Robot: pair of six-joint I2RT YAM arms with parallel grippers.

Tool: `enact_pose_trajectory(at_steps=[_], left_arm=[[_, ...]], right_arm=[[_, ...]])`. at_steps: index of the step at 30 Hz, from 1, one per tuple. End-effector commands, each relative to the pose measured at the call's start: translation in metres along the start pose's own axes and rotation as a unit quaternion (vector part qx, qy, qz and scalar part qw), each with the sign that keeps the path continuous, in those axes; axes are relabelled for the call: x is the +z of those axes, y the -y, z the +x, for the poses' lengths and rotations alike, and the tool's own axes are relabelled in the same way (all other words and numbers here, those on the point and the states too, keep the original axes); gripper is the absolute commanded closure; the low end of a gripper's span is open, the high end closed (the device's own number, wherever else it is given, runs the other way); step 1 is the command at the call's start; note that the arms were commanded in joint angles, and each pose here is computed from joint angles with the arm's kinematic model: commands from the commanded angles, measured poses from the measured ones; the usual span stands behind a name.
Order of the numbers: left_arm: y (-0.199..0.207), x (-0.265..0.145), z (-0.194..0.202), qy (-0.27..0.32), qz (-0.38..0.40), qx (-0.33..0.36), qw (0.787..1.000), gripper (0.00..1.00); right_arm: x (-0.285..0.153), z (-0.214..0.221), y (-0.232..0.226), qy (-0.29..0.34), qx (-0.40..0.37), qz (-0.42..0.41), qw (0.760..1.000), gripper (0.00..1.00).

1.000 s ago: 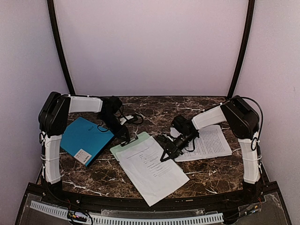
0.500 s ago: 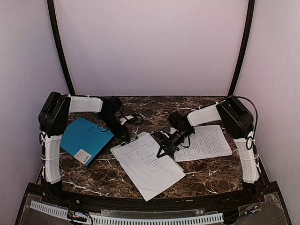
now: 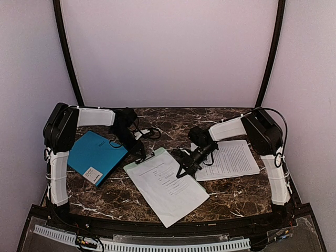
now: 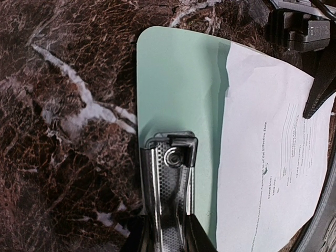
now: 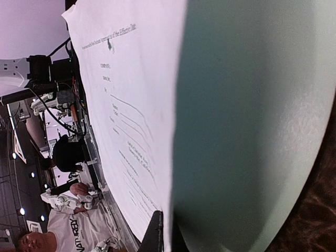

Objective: Put the files into the folder

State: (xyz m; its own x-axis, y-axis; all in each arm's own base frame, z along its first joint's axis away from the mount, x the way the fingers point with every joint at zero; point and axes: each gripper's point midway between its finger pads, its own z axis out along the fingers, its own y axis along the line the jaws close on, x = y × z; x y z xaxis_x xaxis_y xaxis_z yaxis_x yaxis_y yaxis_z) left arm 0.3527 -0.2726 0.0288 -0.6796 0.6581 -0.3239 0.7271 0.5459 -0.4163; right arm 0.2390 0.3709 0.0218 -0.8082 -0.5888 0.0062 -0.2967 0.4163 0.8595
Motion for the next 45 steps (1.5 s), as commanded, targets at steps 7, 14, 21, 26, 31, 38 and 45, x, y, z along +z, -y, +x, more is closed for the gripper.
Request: enact_pose_trajectory(at_steps=[7, 14, 21, 26, 31, 38, 45], left_arm=[[0.003, 0.01, 0.005, -0.021, -0.019, 0.005, 1.0, 0.99], [0.013, 0.015, 0.005, -0.025, -0.031, 0.022, 0.999, 0.99], [0.02, 0.015, 0.004, -0.015, -0.062, 0.05, 0.997, 0.99], [0.021, 0.006, 0.0, -0.002, -0.075, 0.066, 0.995, 0.99], [0.021, 0.002, -0.002, 0.002, -0.08, 0.073, 0.994, 0.99], [0.023, 0.0, -0.004, 0.007, -0.078, 0.074, 0.994, 0.99], [0.028, -0.003, -0.005, 0.015, -0.072, 0.079, 0.994, 0.99]], right_arm=[[0.01, 0.004, 0.006, -0.02, 0.027, -0.007, 0.999, 1.0], [0.012, 0.0, 0.0, -0.015, 0.055, -0.043, 0.997, 1.0], [0.011, 0.007, -0.007, -0.017, 0.086, -0.085, 0.992, 1.0], [0.008, 0.017, -0.009, -0.018, 0.102, -0.095, 0.99, 1.0], [0.007, 0.029, -0.009, -0.021, 0.116, -0.103, 0.988, 1.0], [0.005, 0.031, -0.008, -0.018, 0.128, -0.114, 0.985, 1.0], [0.0, 0.021, -0.007, -0.009, 0.137, -0.126, 0.983, 1.0]])
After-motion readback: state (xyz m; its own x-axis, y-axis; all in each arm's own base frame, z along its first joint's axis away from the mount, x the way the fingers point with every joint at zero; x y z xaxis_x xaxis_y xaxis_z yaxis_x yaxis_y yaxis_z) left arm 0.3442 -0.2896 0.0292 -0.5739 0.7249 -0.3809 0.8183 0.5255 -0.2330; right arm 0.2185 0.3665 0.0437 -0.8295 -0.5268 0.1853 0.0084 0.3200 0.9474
